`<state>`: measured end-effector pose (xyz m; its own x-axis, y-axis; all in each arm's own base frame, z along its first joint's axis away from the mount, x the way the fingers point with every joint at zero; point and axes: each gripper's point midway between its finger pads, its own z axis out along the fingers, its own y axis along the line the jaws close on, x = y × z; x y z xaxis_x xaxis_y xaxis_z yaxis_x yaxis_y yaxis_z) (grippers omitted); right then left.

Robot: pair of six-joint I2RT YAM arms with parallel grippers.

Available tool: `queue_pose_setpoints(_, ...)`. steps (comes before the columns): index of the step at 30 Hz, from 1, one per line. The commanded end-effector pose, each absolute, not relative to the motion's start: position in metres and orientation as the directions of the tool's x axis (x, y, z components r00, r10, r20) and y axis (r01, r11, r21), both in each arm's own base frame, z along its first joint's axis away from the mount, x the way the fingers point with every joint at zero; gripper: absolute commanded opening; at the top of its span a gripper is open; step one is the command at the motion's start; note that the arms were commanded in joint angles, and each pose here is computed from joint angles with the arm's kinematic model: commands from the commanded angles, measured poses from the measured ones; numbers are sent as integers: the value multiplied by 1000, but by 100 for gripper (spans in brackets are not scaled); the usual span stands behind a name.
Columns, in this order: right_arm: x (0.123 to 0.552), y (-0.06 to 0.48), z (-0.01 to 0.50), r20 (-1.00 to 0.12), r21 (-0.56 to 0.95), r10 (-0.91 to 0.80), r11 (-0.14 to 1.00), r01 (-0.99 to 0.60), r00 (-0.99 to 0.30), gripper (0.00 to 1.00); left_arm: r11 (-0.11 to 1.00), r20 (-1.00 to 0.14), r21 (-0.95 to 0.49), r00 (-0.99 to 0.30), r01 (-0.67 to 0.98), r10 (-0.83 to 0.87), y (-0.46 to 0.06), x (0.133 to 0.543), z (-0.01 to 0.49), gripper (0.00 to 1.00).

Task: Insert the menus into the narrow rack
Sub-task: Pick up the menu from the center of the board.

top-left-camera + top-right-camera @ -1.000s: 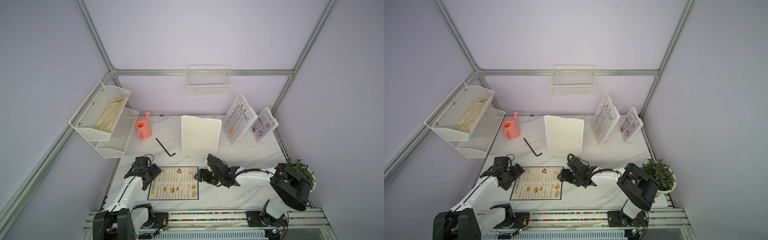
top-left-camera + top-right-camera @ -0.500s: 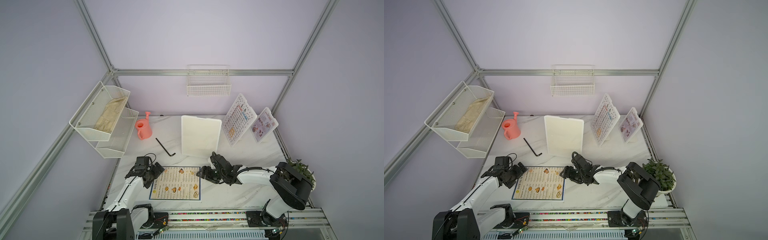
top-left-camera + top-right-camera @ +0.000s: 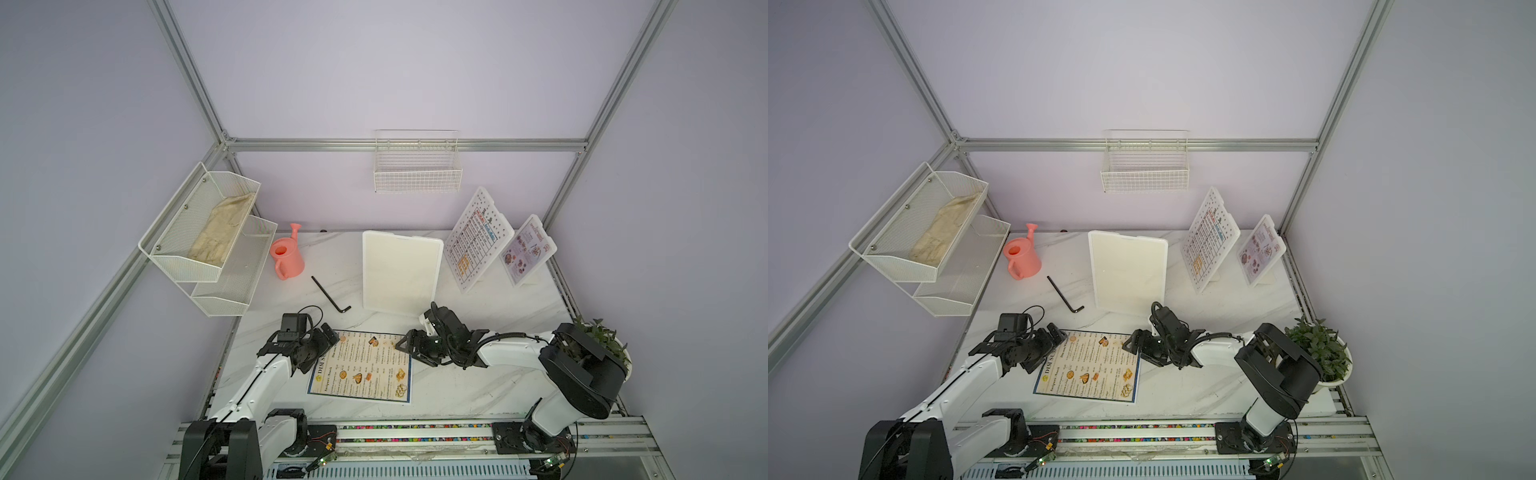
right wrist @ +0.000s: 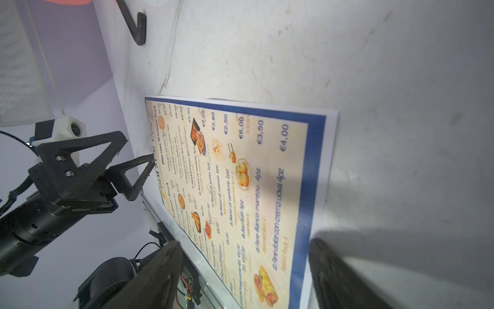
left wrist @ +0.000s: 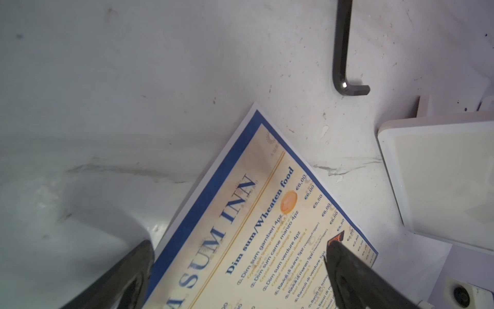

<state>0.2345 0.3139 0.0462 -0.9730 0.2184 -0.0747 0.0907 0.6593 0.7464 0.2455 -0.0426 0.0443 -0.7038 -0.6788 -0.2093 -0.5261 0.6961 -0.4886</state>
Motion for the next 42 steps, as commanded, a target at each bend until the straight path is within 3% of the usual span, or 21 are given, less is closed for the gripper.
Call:
queue_pose_setpoints(1,217,290,5,8,654,250,731,194,-968,80,690,-122,-486,-740,-536,-661,-57,226,27,100)
queue_pose_setpoints(8,220,293,0,-20,668,232,727,160,-973,89,691,-134,-537,-760,-484,-636,-68,231,30,100)
queue_pose_setpoints(16,225,288,-12,-18,652,244,738,174,-970,89,652,-170,-676,-789,-342,-590,-91,243,54,100)
queue_pose_setpoints(23,240,286,-8,-18,685,267,705,183,-964,87,658,-195,-711,-829,-248,-524,-113,241,62,99)
queue_pose_setpoints(31,240,297,2,-16,745,225,653,139,-974,84,667,-245,-730,-855,-147,-457,-136,247,73,88)
queue_pose_setpoints(37,249,273,12,-59,744,296,649,155,-953,84,652,-309,-754,-833,-80,-460,-139,258,91,66)
queue_pose_setpoints(42,264,254,43,-180,721,319,687,96,-930,85,616,-357,-787,-819,6,-449,-148,268,115,55)
